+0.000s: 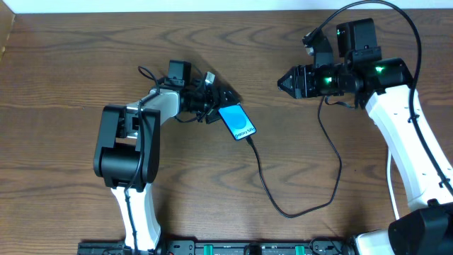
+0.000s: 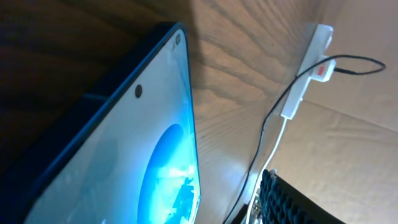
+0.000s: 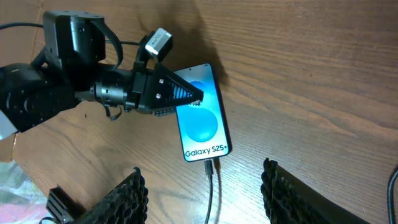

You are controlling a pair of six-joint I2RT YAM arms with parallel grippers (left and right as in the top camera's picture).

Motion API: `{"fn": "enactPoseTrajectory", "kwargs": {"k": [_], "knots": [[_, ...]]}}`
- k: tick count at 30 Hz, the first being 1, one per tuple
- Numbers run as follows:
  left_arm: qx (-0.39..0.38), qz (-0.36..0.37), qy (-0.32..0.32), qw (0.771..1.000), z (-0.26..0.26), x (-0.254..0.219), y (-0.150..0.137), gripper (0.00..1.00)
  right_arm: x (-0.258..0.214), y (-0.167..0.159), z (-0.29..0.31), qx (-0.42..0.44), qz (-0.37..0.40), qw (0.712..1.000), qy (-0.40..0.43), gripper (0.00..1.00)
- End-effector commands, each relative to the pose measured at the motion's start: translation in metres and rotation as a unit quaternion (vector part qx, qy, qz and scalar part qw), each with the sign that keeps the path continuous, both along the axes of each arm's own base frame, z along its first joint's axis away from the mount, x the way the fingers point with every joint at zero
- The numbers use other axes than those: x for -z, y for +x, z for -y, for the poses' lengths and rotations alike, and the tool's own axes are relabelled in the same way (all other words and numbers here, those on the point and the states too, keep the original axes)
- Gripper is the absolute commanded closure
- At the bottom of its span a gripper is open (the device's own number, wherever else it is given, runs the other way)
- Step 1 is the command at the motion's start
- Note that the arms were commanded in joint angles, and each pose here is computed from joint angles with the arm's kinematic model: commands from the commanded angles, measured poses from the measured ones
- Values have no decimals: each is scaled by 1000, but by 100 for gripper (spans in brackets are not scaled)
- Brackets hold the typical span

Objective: Plug charger to phone and switch on socket
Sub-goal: 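Lower the plugged-in phone with the left gripper toward the table center, then set the phone flat on the table, open the left gripper, lift away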

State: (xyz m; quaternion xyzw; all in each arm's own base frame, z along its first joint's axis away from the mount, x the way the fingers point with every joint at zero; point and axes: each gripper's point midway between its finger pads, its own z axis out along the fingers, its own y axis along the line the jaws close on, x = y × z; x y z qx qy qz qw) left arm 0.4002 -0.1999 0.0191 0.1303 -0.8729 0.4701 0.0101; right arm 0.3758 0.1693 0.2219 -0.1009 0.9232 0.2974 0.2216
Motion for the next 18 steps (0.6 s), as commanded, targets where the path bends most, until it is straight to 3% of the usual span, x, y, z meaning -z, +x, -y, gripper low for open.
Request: {"fn": "enactPoseTrajectory", "kwargs": {"k": [1, 8, 18], "knots": [[-49, -63, 163, 983, -47, 77, -19, 35, -10, 2, 2, 0, 17, 1000, -1, 42], [-61, -82, 226, 969, -65, 76, -24, 30, -10, 2, 2, 0, 15, 1000, -2, 42], [-69, -81, 262, 959, -78, 71, -25, 28, -7, -1, 4, 2, 8, 1000, -6, 41]]}}
